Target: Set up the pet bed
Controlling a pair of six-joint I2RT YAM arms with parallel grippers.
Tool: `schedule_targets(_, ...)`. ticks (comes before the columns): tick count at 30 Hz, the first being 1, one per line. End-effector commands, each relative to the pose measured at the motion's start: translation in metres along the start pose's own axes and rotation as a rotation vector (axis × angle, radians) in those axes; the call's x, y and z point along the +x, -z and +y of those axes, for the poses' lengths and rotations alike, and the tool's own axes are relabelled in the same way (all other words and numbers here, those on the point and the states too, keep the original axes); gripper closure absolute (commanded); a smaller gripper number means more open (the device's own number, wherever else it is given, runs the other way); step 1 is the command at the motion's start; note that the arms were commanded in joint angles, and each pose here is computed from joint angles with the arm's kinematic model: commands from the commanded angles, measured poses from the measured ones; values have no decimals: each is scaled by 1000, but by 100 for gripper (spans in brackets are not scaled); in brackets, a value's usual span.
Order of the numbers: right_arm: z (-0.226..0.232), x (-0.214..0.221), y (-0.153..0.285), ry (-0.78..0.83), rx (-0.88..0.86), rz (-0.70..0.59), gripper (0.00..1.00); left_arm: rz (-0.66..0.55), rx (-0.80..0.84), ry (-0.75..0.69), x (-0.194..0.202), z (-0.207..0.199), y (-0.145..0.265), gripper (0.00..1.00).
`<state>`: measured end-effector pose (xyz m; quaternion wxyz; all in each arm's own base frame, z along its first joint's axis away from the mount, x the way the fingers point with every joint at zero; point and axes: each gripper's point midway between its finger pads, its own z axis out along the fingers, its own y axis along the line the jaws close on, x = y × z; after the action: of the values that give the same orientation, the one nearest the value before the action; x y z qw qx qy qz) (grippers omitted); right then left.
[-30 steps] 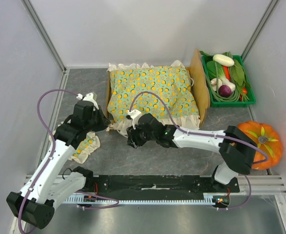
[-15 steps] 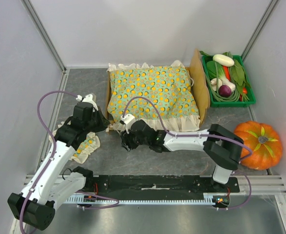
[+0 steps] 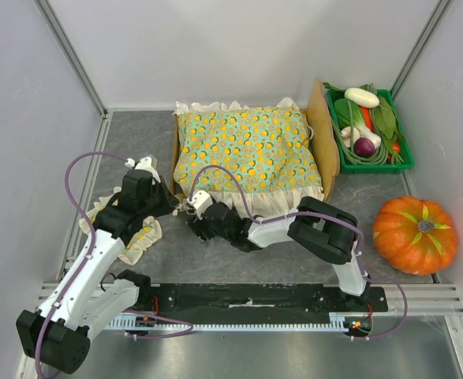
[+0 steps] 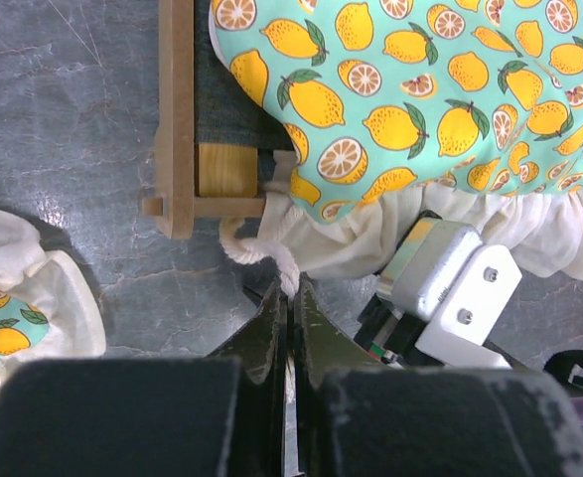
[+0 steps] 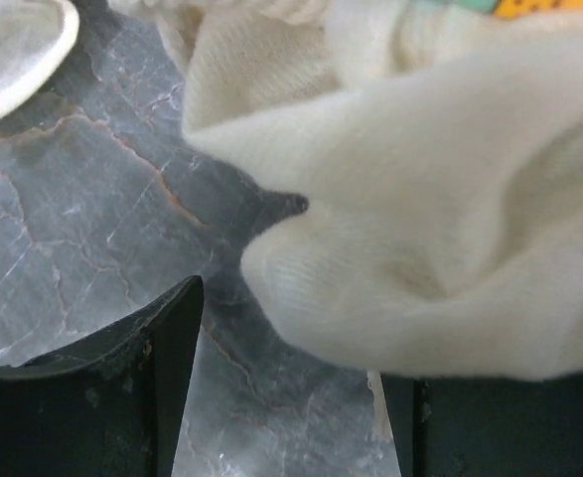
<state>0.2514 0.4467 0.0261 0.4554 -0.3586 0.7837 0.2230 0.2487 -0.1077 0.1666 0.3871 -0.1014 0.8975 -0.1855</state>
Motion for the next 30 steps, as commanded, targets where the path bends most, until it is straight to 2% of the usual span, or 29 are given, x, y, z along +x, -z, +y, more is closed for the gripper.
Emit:
schedule_targets(1,-13,-29,-14,67,78,-118,26,-29,42,-20,-4,-5,6,98)
schedule_targets(7,0,-63,26,40,6,-256,25,-20,42,-13,1,-3,7,98)
schedule_targets(9,-1,-63,31,33,14,-278,22,-19,44,-10,0,-4,7,98)
schedule_targets(14,-5,-66,23,55,47,-277,21,-13,49,-20,-1,-6,4,98)
schedule_targets(15,-5,-68,22,55,45,-283,18,-11,52,-21,-1,-6,5,98)
schedule_targets(19,-5,-62,1,52,50,-262,17,-12,74,-14,-2,-11,5,98)
schedule_targets(30,-33,-64,-39,-16,187,-409,16,40,91,-7,15,-9,6,98)
